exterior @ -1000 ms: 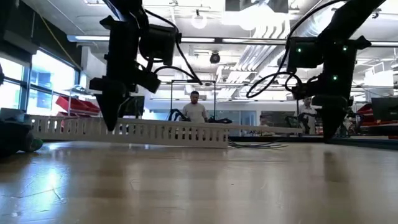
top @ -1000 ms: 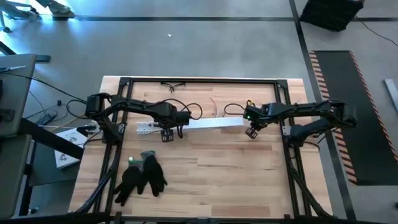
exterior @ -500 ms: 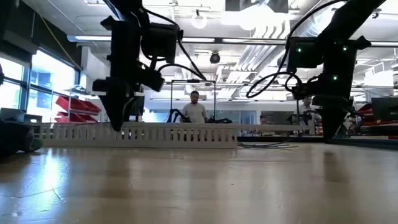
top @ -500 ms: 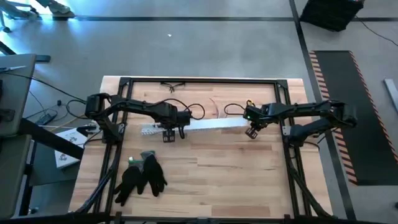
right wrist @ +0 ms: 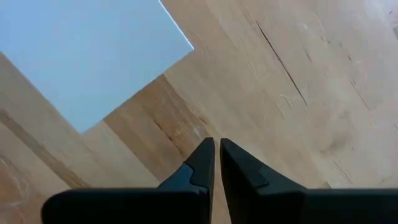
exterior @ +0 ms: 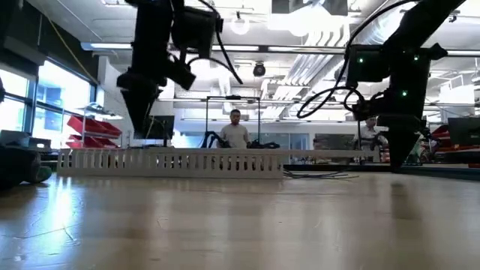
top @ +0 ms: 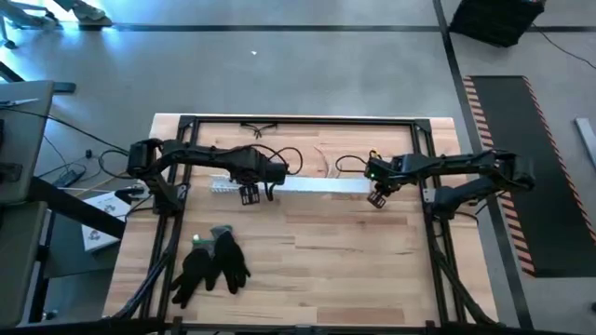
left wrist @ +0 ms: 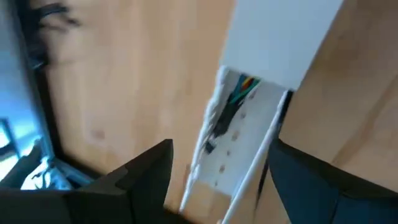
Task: Ziptie cables
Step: Close the white cable duct
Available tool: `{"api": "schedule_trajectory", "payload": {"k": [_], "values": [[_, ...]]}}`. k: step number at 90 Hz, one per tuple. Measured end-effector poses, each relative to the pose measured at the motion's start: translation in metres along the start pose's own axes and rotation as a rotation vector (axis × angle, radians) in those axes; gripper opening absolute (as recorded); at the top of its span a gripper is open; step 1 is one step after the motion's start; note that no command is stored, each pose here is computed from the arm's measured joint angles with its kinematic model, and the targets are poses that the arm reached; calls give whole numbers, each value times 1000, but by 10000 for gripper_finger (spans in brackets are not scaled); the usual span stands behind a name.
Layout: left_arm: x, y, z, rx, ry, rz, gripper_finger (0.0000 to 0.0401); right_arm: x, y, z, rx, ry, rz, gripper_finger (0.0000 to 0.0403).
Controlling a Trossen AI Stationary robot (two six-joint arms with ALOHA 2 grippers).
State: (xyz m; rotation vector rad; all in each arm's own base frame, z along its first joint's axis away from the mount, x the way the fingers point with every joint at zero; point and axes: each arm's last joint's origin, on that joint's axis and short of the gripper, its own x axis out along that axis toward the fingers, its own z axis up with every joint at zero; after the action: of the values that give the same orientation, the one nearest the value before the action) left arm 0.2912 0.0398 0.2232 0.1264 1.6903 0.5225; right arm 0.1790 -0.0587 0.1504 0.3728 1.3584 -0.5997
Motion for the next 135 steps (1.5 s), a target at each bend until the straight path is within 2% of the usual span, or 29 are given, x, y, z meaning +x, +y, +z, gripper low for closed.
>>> {"api": "schedule_trajectory", "payload": {"k": [14, 31, 50, 66, 84, 99, 121, 135], "values": [[-8, -2, -10, -67, -26, 32, 242, 0, 0, 0, -1, 1, 2, 11], [-17, -4, -36, -151, -87, 18, 242, 0, 0, 0, -16, 0, 7, 11], [-10, -12, -62, -216, -259, -62, 242, 0, 1, 1, -17, -6, 14, 11], [14, -20, -73, -168, -371, -112, 242, 0, 1, 1, -17, 1, 40, 11], [45, -29, -77, -10, -433, -44, 242, 0, 3, 1, -12, 16, 95, 11], [50, -30, -74, -11, -482, -16, 242, 0, 4, 0, 30, 34, 140, 11], [58, -12, -70, -5, -452, -30, 242, 0, 5, 2, 65, 18, 158, 11], [61, 1, -62, 23, -498, -78, 242, -1, 6, 2, 73, 27, 191, 11]]}}
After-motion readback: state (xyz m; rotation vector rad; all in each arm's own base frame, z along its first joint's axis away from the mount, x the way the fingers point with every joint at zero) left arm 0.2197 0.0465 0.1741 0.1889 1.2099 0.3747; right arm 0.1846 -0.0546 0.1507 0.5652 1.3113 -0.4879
